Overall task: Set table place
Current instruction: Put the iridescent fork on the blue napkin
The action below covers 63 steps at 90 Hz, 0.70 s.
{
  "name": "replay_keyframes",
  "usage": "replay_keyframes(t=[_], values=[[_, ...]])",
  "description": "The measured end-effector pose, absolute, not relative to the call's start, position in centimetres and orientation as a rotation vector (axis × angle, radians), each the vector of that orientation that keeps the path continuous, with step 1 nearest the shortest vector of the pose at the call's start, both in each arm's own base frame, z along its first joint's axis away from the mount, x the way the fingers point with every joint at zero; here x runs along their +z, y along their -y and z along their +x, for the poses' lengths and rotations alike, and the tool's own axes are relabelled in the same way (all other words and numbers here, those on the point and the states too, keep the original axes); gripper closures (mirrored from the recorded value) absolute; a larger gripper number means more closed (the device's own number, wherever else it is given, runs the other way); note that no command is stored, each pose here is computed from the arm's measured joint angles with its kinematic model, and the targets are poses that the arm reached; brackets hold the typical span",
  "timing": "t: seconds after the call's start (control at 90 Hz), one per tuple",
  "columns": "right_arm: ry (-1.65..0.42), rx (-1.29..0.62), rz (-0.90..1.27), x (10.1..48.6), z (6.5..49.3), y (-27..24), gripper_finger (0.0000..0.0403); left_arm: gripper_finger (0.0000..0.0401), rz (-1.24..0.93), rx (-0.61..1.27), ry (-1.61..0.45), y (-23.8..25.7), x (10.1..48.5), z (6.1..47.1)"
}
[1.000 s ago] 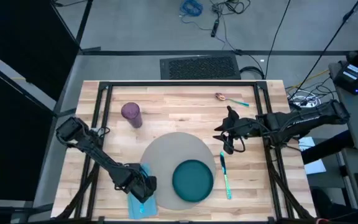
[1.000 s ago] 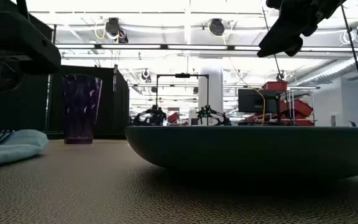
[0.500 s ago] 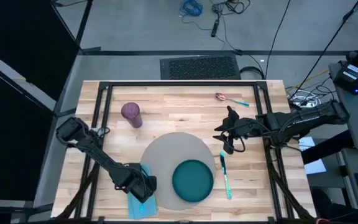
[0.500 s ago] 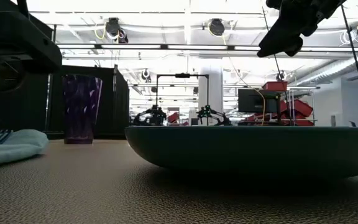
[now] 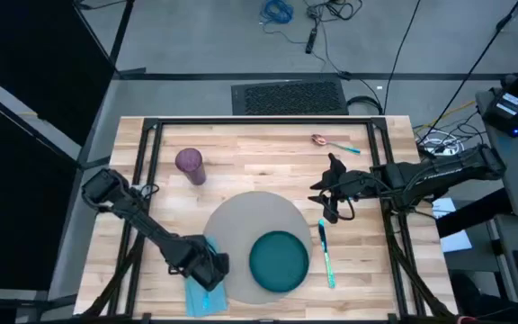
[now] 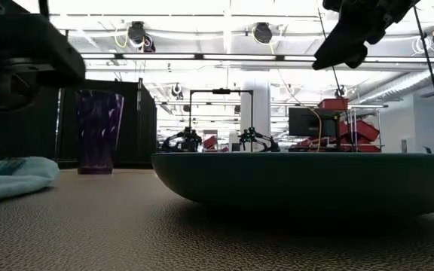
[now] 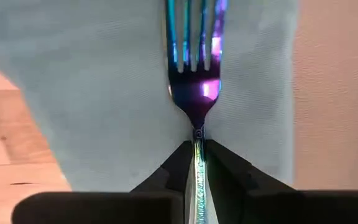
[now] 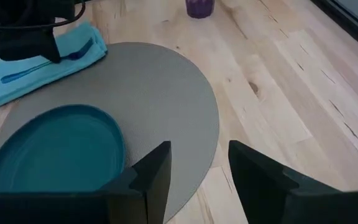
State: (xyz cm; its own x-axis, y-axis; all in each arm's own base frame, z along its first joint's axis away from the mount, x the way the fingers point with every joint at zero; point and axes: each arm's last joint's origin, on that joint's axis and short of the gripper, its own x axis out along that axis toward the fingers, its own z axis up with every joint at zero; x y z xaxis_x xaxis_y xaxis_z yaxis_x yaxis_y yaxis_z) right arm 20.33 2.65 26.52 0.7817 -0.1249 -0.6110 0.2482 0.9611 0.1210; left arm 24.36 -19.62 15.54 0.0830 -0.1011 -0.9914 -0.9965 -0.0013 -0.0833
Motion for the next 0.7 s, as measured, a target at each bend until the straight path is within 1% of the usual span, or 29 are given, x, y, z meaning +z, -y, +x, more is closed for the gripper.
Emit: replay_keyframes(t=[0.7], values=[[-0.647, -0.209, 0.216, 26.48, 20.3, -2.65, 0.0257, 0.0373, -1.311, 1.089, -1.245, 19.98, 15.54, 24.04]])
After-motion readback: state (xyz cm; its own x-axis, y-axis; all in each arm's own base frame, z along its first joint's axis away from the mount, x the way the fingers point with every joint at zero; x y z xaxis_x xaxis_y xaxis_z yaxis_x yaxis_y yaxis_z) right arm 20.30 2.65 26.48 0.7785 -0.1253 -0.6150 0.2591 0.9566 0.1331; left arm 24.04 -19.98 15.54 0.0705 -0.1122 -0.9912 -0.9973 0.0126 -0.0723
